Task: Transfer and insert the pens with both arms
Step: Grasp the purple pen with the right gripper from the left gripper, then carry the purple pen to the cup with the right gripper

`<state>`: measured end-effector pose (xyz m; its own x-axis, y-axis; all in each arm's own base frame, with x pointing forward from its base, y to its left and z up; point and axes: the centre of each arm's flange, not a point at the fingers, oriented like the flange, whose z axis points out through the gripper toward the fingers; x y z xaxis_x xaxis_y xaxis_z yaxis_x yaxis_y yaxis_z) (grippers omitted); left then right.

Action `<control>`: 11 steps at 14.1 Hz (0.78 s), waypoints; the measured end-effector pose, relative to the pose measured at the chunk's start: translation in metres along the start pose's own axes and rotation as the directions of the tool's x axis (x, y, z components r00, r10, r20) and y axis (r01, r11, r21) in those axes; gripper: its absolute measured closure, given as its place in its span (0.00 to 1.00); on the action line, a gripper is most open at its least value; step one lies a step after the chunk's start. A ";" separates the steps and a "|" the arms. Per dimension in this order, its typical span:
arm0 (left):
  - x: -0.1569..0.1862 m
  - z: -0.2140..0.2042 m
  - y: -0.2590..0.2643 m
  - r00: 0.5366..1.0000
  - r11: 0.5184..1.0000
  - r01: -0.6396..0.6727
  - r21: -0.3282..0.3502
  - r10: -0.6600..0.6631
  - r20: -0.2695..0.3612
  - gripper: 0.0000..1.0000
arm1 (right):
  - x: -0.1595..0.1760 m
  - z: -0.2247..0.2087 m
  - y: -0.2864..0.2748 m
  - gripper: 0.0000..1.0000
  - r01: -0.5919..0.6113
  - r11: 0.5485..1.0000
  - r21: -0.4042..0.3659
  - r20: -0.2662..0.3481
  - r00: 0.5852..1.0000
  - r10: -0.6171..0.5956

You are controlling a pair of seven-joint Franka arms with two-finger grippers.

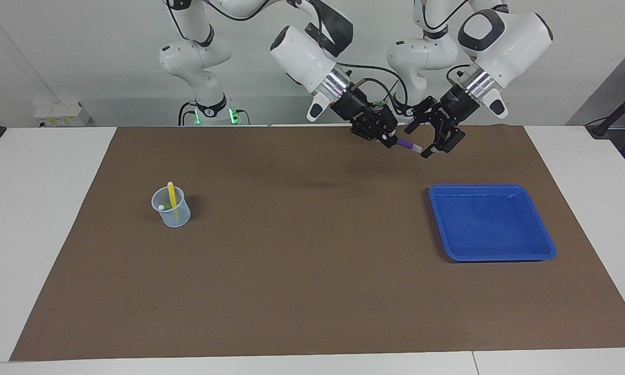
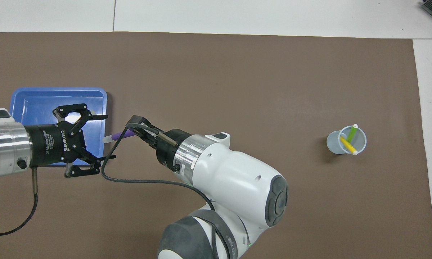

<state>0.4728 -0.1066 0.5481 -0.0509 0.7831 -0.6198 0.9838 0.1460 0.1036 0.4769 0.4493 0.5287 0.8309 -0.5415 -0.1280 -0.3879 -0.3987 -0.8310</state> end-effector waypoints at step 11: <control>0.070 -0.038 -0.004 0.776 0.769 -0.609 0.192 0.629 -0.057 0.00 | 0.082 -0.021 0.041 0.79 0.542 0.786 -0.296 0.288 0.836 -0.468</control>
<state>0.4591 -0.0294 0.5335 0.5691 0.7334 -0.3717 0.8209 -0.4807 0.3083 0.5209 0.3724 0.4951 0.9906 -0.0529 0.1260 0.0275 -0.8262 -0.5627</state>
